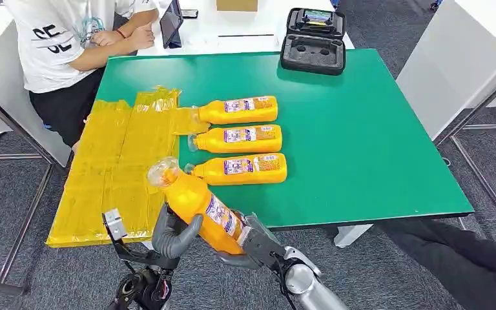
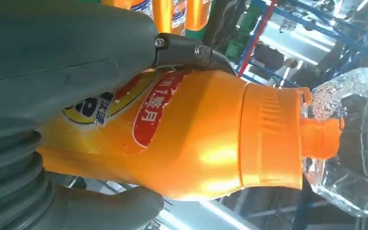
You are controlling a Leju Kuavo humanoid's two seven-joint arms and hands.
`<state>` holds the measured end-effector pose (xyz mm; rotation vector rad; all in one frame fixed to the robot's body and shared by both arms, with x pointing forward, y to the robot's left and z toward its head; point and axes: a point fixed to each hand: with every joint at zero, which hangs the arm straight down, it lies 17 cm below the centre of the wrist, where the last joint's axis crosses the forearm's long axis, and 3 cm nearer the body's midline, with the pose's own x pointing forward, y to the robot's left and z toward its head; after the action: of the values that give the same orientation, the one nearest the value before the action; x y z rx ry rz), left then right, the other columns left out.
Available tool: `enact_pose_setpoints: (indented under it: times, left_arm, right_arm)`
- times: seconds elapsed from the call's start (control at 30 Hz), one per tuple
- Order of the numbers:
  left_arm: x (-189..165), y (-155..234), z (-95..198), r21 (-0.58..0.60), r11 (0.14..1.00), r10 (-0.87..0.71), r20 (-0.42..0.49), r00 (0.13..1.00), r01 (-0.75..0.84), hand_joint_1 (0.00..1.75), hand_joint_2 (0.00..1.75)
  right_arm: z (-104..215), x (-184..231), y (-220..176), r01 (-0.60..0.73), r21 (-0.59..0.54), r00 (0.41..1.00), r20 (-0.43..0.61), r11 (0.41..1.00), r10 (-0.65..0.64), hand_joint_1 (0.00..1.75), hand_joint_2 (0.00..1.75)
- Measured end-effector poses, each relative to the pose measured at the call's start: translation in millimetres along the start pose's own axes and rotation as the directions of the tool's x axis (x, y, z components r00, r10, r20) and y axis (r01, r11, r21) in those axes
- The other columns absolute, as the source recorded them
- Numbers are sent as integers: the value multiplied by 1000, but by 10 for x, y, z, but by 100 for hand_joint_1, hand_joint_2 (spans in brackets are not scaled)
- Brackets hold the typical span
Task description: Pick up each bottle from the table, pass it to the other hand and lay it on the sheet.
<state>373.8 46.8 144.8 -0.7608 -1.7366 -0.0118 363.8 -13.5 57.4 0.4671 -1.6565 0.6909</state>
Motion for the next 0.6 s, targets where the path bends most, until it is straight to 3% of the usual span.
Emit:
enact_pose_setpoints:
  times: [0.1,0.17,0.23,0.27,0.37,0.4,0.6]
  left_arm:
    - [-32,11,12,2,1000,0,-10,1000,0,143,175]
    - [-41,20,15,5,1000,-1,-13,1000,1,161,175]
    - [-56,31,19,11,1000,-2,-19,1000,2,159,175]
    - [-62,35,21,12,1000,-2,-20,1000,3,171,175]
    - [-73,45,25,15,1000,-3,-24,1000,4,175,175]
    - [-75,46,26,15,1000,-4,-25,1000,4,175,175]
    - [-88,54,38,19,1000,-1,-28,1000,2,175,175]
  right_arm:
    - [18,-21,13,-1,2,1000,-5,1000,1,175,175]
    - [26,-32,15,0,3,1000,-8,1000,0,175,175]
    - [31,-42,19,3,3,1000,-9,1000,-3,175,175]
    - [34,-48,19,4,3,1000,-10,1000,-4,175,175]
    - [41,-61,13,5,3,1000,-13,1000,-5,175,175]
    - [41,-60,12,6,2,1000,-12,1000,-6,147,175]
    - [33,-60,-10,4,-3,1000,-11,1000,-4,147,175]
